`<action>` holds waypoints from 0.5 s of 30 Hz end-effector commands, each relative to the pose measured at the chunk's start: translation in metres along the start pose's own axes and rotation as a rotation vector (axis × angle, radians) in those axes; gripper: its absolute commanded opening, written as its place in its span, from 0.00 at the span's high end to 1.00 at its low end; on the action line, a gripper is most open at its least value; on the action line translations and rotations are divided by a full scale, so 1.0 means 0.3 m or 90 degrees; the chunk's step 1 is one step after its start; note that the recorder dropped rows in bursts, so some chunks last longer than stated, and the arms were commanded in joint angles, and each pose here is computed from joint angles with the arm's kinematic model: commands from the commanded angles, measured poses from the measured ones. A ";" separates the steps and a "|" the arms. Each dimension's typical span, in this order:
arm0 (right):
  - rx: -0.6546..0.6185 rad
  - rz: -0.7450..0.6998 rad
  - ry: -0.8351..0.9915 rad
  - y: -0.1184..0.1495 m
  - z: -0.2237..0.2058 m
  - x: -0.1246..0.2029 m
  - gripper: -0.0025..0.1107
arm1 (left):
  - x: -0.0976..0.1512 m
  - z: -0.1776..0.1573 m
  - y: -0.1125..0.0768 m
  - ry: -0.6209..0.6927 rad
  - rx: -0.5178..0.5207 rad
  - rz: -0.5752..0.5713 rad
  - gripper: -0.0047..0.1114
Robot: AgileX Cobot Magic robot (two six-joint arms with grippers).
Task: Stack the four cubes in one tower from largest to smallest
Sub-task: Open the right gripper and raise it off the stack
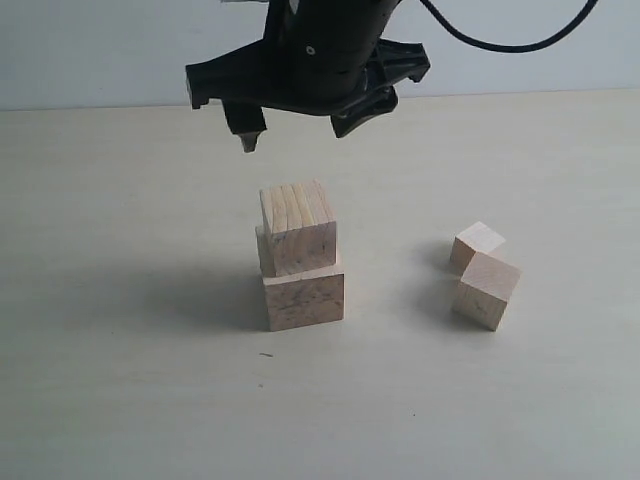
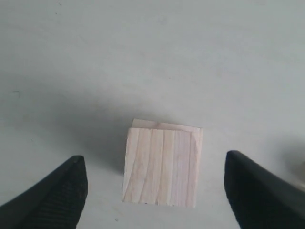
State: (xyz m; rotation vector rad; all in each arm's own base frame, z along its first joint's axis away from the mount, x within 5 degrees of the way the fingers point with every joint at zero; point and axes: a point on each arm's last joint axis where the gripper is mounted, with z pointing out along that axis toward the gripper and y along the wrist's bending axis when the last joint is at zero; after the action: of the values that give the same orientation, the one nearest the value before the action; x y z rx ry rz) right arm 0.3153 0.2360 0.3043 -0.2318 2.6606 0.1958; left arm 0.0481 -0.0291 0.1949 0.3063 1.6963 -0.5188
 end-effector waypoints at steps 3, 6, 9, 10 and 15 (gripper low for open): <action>0.031 0.003 -0.032 -0.045 -0.088 -0.013 0.32 | 0.001 -0.001 0.001 -0.004 -0.001 0.000 0.96; 0.041 0.017 -0.043 -0.097 -0.134 -0.026 0.32 | 0.001 -0.001 0.001 -0.004 -0.001 0.000 0.96; 0.064 -0.007 -0.032 -0.163 -0.166 -0.030 0.32 | 0.001 -0.001 0.001 -0.004 -0.001 0.000 0.96; 0.071 -0.016 -0.023 -0.188 -0.170 -0.024 0.32 | 0.001 -0.001 0.001 -0.004 -0.001 0.000 0.96; 0.124 -0.038 0.057 -0.351 -0.112 0.047 0.32 | 0.001 -0.001 0.001 -0.004 -0.001 0.000 0.96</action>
State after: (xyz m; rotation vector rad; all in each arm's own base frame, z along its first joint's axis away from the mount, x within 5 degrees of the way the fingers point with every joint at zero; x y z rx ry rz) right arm 0.3105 0.1400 0.3290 -0.2169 2.6906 -0.0405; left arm 0.0481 -0.0291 0.1949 0.3063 1.6963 -0.5188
